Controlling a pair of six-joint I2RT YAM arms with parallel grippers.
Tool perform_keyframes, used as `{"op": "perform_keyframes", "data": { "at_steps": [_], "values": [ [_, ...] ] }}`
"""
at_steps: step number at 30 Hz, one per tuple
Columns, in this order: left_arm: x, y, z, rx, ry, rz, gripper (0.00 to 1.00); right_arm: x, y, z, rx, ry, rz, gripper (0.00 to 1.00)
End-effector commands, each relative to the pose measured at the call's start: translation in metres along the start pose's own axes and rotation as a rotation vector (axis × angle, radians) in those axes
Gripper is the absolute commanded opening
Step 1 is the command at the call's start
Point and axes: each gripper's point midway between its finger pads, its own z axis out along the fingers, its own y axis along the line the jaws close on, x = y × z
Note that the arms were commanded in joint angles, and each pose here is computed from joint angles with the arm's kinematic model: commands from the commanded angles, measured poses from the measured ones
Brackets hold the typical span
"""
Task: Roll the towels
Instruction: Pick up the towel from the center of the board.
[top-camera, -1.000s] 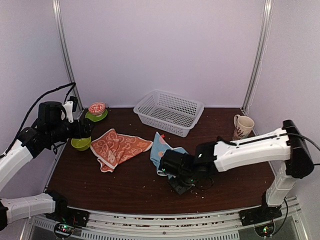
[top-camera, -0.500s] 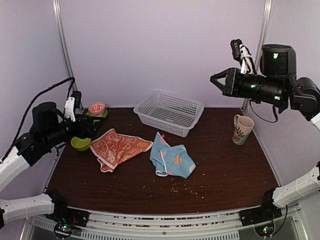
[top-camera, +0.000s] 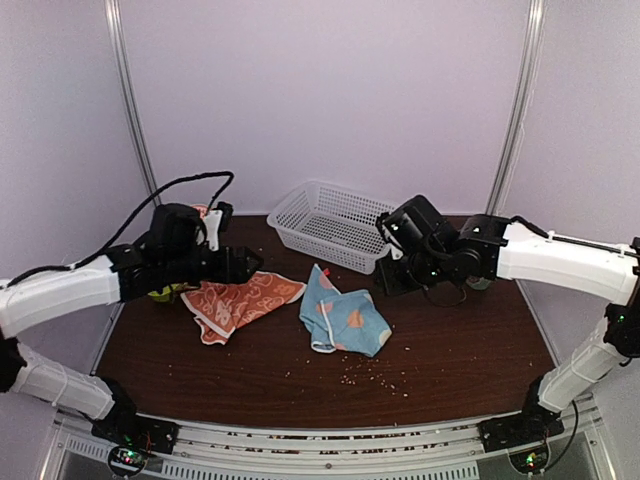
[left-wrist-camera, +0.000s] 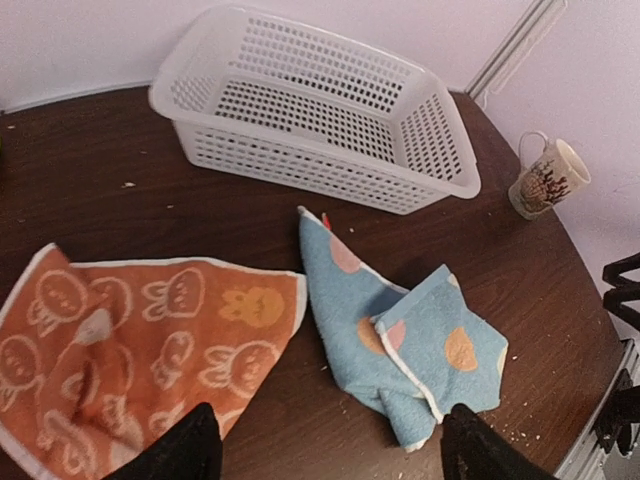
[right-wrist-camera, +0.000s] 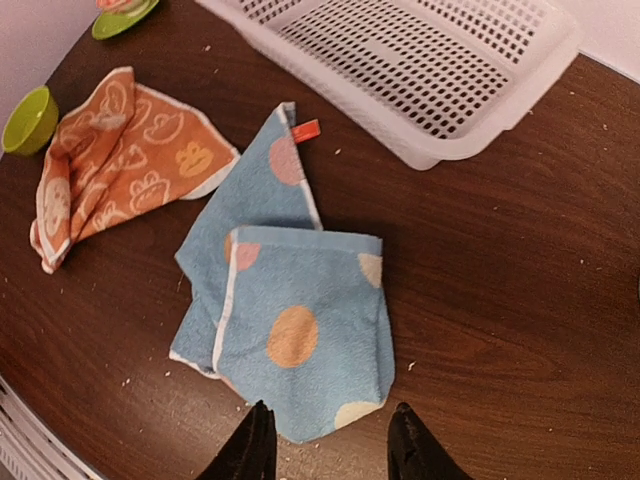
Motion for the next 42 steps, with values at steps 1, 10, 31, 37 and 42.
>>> {"op": "perform_keyframes", "data": {
  "at_steps": [1, 10, 31, 37, 42],
  "values": [
    [-0.003, -0.045, 0.066, 0.146, 0.117, -0.052, 0.76, -0.018, -0.033, -0.013, -0.021, -0.125, 0.173, 0.4],
    [0.013, -0.086, 0.143, 0.326, 0.283, -0.06, 0.71, 0.02, -0.046, -0.003, -0.074, -0.107, 0.194, 0.41],
    [0.076, -0.081, 0.198, 0.351, 0.536, -0.119, 0.67, 0.04, -0.08, -0.008, -0.065, -0.123, 0.232, 0.4],
    [0.087, -0.085, 0.195, 0.395, 0.578, -0.117, 0.64, 0.04, -0.083, -0.007, -0.064, -0.121, 0.24, 0.4],
    [0.099, -0.081, 0.196, 0.383, 0.611, -0.115, 0.64, 0.038, -0.082, -0.007, -0.072, -0.126, 0.246, 0.4]
  ]
}}
